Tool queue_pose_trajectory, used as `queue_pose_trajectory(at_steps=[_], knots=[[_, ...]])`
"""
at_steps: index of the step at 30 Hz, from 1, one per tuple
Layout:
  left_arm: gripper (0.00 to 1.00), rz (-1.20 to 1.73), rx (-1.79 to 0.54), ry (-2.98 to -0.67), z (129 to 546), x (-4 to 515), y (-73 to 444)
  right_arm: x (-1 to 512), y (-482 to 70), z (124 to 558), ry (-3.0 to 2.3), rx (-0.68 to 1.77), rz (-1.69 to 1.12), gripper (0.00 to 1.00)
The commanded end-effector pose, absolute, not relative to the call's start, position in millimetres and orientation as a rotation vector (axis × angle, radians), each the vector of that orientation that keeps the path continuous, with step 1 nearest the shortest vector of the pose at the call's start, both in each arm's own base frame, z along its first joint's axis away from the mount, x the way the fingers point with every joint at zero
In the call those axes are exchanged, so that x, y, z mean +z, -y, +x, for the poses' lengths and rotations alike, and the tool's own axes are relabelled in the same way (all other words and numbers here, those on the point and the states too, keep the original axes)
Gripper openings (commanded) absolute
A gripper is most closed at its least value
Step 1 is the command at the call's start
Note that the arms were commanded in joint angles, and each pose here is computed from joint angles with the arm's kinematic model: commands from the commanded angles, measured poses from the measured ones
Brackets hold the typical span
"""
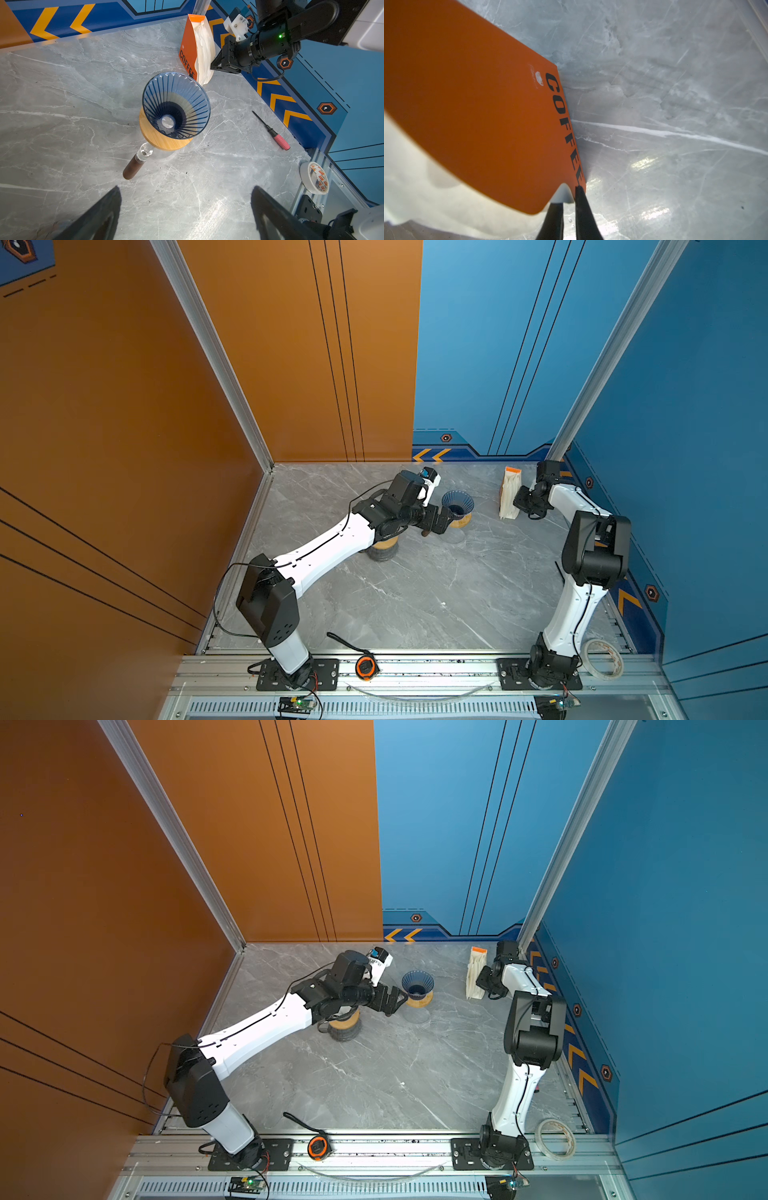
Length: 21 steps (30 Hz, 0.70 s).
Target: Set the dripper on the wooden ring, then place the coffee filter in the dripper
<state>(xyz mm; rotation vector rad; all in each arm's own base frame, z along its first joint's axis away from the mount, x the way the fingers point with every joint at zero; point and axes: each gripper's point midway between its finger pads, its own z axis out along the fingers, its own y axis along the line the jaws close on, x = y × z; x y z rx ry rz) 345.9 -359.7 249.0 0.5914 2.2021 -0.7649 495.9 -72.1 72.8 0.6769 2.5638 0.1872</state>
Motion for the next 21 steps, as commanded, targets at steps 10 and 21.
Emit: queue_pose_trajectory(at_steps=[10, 21], knots=[[0.98, 0.61, -0.782, -2.206, 347.5, 249.6, 363.1, 88.8, 65.7, 495.9, -2.562, 0.186, 0.634, 0.12], [0.98, 0.611, -0.787, -2.211, 346.9, 247.9, 364.1, 86.1, 71.6, 496.2, -2.565, 0.15, 0.639, 0.08]])
